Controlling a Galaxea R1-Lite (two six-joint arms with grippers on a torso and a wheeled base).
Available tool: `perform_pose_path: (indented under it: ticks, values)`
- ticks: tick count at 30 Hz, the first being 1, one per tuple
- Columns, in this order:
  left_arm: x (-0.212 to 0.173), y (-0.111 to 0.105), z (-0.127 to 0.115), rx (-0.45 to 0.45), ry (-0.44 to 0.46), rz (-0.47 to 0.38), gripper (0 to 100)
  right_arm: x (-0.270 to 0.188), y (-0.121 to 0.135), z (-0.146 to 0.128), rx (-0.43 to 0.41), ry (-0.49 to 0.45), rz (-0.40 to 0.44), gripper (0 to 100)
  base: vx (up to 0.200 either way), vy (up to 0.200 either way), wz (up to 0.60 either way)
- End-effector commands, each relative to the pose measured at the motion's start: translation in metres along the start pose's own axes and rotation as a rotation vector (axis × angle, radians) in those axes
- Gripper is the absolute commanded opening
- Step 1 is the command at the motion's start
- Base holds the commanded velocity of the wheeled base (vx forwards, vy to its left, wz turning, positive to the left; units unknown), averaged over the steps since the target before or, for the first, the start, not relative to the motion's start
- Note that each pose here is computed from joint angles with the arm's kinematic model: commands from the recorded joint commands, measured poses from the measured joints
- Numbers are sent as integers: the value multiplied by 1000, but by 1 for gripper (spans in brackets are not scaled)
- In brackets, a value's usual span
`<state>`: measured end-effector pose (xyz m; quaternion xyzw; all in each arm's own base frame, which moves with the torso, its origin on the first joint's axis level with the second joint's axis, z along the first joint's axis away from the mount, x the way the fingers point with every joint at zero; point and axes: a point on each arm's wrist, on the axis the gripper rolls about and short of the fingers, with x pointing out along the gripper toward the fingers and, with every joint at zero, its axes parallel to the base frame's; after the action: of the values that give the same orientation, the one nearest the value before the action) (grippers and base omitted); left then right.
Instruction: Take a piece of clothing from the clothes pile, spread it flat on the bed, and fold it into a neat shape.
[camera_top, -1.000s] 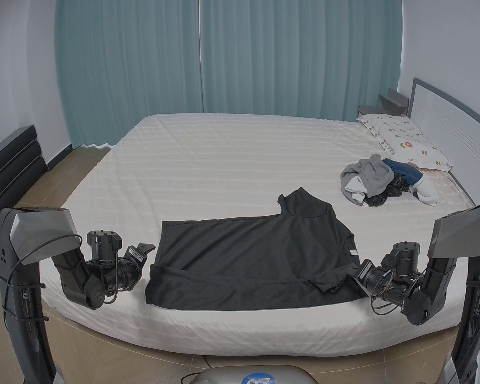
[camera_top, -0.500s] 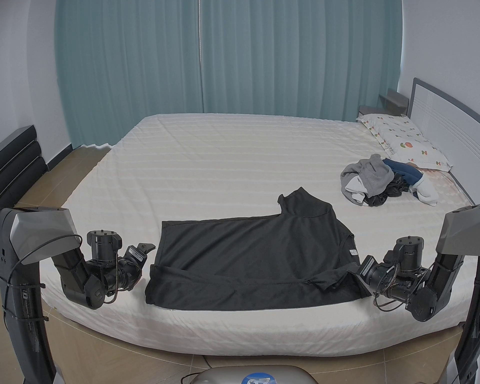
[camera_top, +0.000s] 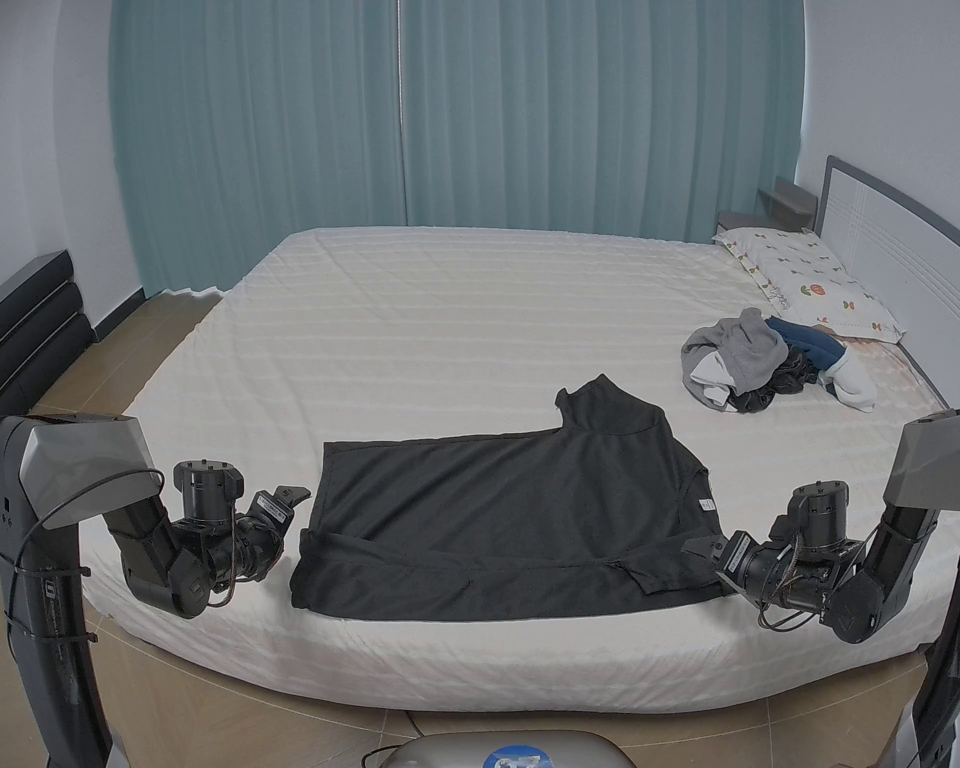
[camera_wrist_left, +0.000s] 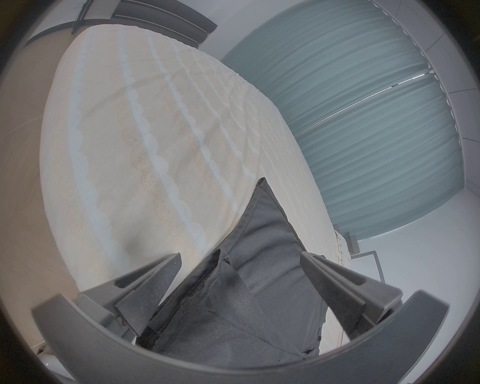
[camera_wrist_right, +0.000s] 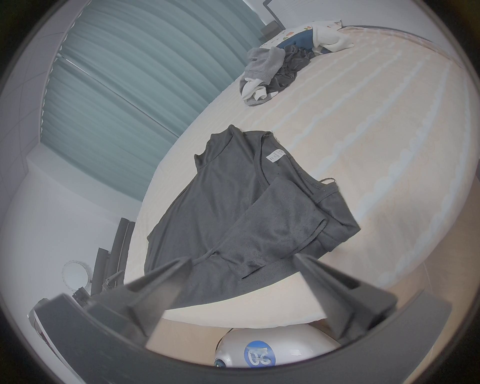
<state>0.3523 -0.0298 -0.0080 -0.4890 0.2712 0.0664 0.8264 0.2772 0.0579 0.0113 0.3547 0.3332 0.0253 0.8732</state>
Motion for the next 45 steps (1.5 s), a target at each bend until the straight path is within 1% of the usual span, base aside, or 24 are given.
perform_pose_path:
  ticks: [1,6,10,11,13,15,18,19,21,22,26,28,32,36,39,40,41,45]
  values:
    - [0,0,0,-1,-1,1,100,-2,0,2,0,-9,-2,100,0,0,0]
    - [0,0,0,-1,-1,1,100,1,-3,8,11,-33,-4,100,0,0,0]
    - [0,0,0,0,0,0,100,3,-3,13,20,-54,12,100,0,0,0]
    - [0,0,0,0,0,0,100,6,-2,17,33,-71,31,100,0,0,0]
    - [0,0,0,0,0,0,100,8,-2,17,48,-72,35,100,0,0,0]
    - [0,0,0,0,0,0,100,18,-2,16,86,-74,51,100,0,0,0]
    - [0,0,0,0,0,0,100,37,-7,14,99,-81,59,100,0,0,0]
    - [0,0,0,0,0,0,100,46,-11,12,98,-82,56,100,0,0,0]
    - [0,0,0,0,0,0,100,47,-12,12,98,-81,53,100,0,0,0]
    - [0,0,0,-1,-2,0,100,64,-22,5,98,-69,25,100,0,0,0]
    - [1,-1,1,-6,-2,-4,100,66,-27,7,105,-74,14,100,0,0,0]
    - [-1,-1,3,-15,-5,-8,100,66,-34,12,118,-87,0,100,0,0,0]
    - [0,-1,3,-14,-5,-8,100,65,-35,13,124,-92,0,100,0,0,0]
    - [0,0,2,-10,-7,-3,100,57,-22,24,129,-156,70,100,0,0,0]
    - [-1,0,2,-12,-7,-3,100,50,-14,30,168,-189,116,100,0,0,0]
    - [-1,0,2,-12,-7,-3,100,50,-14,30,168,-189,116,100,0,0,0]
    - [-2,0,3,-12,-4,-5,100,44,-10,35,202,-207,144,100,0,0,0]
    - [-2,0,3,-14,-4,-3,100,37,-4,41,272,-238,209,100,0,0,0]
